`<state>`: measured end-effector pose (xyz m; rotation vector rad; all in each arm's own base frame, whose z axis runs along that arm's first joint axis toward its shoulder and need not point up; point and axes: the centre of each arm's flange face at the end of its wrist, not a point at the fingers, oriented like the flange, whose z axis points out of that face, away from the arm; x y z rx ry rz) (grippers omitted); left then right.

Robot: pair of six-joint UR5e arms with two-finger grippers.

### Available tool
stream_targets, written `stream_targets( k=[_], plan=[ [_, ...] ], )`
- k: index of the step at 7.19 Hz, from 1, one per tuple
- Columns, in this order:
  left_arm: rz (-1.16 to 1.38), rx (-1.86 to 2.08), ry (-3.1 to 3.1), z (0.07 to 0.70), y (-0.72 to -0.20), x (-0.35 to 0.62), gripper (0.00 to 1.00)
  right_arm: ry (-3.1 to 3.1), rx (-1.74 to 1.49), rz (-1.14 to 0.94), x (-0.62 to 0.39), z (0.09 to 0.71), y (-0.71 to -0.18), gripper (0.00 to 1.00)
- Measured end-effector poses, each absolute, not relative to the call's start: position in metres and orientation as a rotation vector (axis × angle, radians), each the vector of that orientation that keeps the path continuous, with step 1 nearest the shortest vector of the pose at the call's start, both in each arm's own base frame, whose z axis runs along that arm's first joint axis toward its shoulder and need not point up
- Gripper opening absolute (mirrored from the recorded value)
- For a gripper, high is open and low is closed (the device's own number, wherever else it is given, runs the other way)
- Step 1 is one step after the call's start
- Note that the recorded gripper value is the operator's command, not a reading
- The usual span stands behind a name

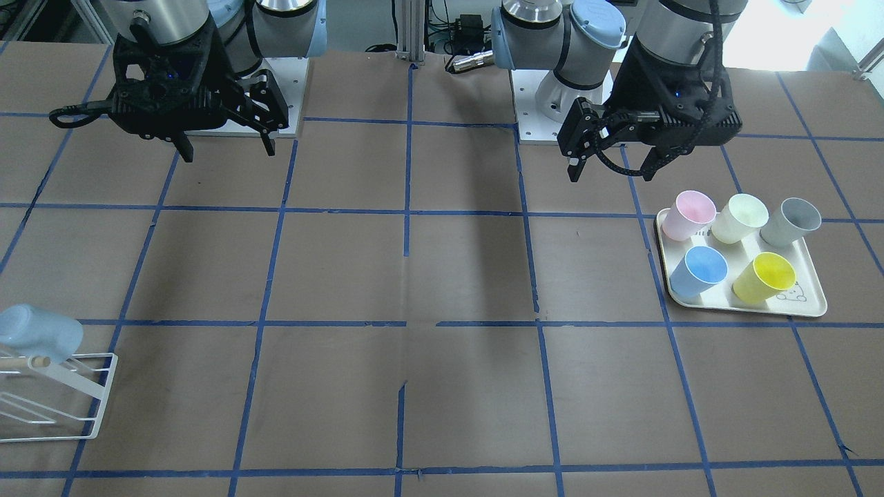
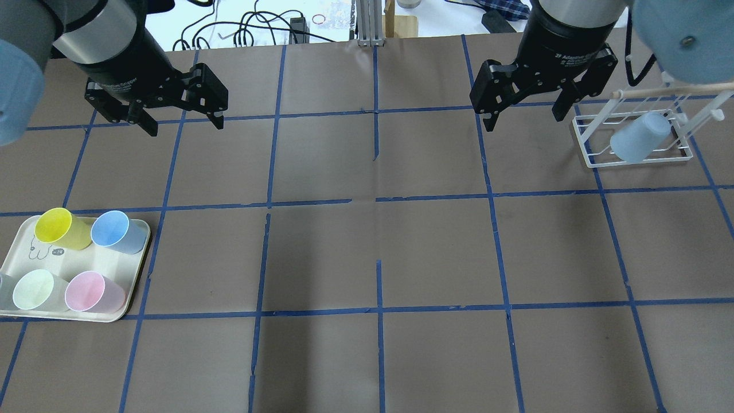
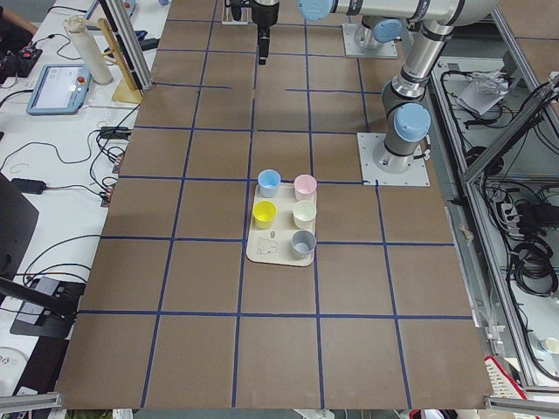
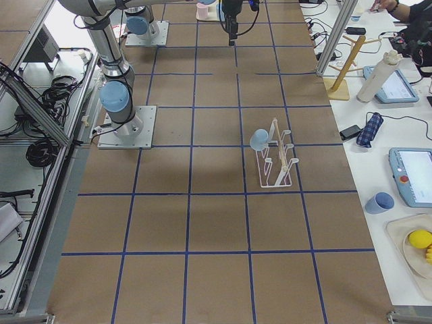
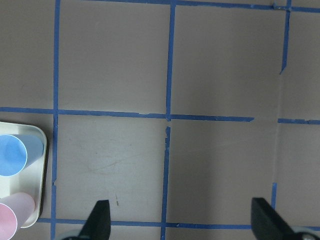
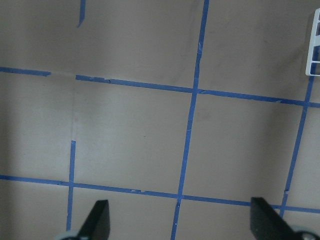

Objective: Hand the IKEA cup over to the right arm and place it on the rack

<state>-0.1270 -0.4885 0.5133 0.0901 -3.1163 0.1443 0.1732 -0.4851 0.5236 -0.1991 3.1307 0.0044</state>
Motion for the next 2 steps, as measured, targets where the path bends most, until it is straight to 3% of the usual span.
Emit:
stream_targets(
  k=[2],
  plan=[
    [0.14, 0.091, -3.114, 0.5115, -0.4878, -0.1273, 1.0, 3.13, -0.199, 0.003, 0.1734, 0.5243, -0.4847, 1.0]
  ],
)
